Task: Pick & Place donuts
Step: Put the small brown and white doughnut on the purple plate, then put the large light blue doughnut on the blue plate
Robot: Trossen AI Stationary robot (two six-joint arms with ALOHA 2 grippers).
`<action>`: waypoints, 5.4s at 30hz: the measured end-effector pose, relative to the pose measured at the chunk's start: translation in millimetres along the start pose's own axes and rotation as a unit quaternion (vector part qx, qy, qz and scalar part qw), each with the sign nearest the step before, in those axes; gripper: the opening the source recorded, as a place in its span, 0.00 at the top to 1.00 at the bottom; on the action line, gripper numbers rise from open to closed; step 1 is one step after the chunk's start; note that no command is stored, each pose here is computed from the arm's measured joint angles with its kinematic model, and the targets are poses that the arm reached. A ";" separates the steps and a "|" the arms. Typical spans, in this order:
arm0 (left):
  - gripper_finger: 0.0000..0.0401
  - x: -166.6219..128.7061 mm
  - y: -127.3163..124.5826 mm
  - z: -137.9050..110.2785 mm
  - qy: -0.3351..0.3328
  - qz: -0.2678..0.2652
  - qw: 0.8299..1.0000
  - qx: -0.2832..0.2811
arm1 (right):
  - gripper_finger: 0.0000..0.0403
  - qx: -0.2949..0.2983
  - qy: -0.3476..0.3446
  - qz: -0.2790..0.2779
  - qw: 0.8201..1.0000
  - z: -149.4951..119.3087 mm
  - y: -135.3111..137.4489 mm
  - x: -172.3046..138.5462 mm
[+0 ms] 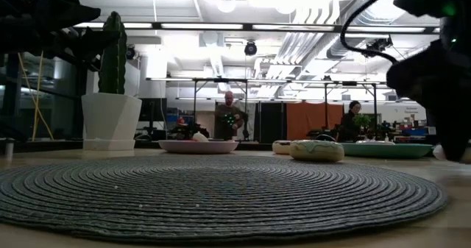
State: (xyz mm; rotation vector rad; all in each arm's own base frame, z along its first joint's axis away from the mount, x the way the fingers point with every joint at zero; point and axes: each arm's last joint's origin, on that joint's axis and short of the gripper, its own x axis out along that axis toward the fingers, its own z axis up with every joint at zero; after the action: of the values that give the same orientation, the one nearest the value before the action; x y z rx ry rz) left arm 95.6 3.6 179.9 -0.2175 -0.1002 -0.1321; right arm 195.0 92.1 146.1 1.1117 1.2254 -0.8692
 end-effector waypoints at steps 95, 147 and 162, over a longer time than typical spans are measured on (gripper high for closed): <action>0.43 0.0 0.0 0.0 0.000 0.000 1.000 0.000 | 0.51 -0.420 -0.114 0.080 0.897 363.3 177.5 -53.0; 0.43 0.0 0.1 0.0 0.000 0.002 1.000 0.000 | 0.43 -0.430 -0.146 0.037 0.890 343.6 190.3 -6.6; 0.43 0.0 0.1 0.1 -0.001 0.002 1.000 0.000 | 0.32 -0.426 -0.150 0.031 0.892 346.7 188.1 -7.2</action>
State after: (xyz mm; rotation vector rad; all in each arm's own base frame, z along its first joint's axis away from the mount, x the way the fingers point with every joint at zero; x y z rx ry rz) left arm 95.6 3.7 180.0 -0.2177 -0.1011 -0.1278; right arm 465.6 -192.8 181.2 0.2842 1.1172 -0.3442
